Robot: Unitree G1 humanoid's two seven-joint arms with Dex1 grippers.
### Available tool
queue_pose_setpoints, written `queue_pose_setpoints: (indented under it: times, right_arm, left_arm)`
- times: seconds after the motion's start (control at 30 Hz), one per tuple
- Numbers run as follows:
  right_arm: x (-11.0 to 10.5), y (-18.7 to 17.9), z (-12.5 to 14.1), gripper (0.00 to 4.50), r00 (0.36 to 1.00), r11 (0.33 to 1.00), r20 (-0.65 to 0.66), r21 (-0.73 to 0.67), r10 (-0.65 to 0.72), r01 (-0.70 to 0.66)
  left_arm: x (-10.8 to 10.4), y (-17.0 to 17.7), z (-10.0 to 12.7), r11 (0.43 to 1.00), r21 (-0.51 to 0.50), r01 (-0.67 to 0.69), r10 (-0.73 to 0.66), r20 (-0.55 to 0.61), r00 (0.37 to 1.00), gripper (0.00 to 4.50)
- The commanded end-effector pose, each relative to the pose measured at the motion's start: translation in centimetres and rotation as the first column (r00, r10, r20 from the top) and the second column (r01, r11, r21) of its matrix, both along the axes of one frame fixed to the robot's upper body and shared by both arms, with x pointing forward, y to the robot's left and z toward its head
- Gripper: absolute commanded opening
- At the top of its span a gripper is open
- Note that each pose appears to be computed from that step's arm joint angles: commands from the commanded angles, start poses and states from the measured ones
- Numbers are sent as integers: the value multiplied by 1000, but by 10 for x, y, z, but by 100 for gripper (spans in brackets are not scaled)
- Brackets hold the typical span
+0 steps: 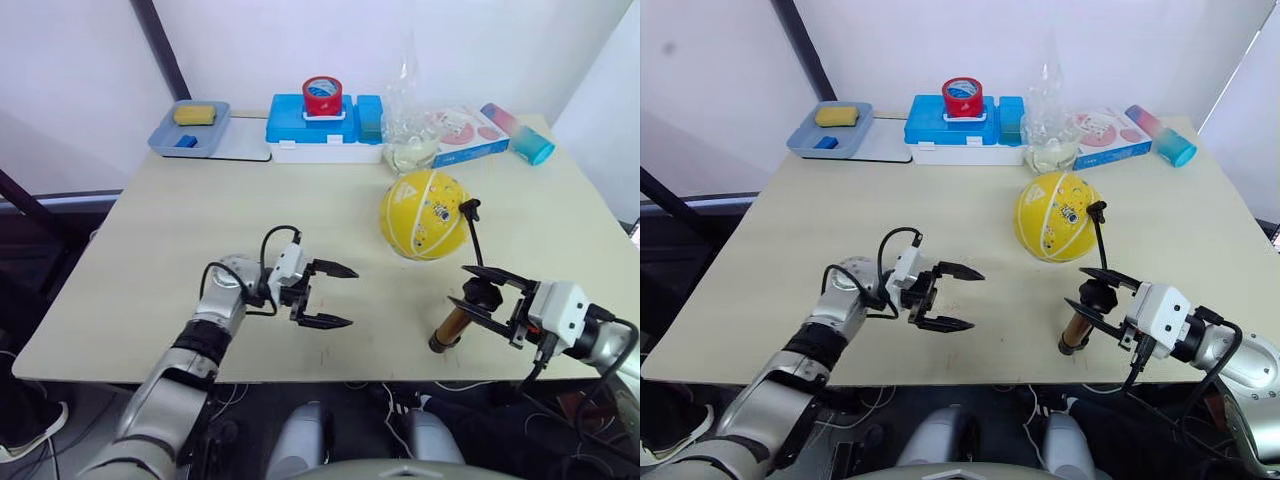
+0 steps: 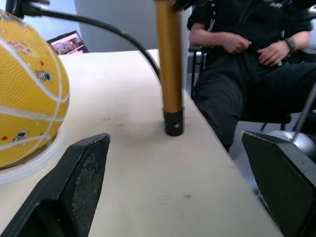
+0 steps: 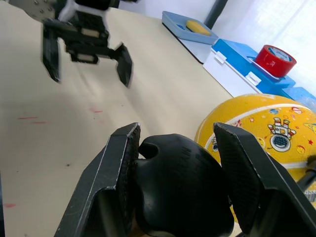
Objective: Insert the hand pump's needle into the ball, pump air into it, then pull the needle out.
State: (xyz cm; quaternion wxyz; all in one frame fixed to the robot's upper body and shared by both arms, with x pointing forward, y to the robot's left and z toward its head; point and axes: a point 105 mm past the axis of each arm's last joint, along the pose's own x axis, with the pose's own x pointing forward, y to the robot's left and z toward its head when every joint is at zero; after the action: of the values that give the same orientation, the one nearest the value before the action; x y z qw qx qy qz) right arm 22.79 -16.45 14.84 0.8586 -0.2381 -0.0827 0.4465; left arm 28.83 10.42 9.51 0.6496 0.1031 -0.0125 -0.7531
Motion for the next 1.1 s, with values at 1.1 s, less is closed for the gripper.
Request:
queue_pose_setpoints:
  times: [1.1]
  right_arm:
    - [13,-52,12,188,977,718,45,-686,211,-124]
  left_arm:
    - [-26,10,49,997,-54,60,-56,71,996,450]
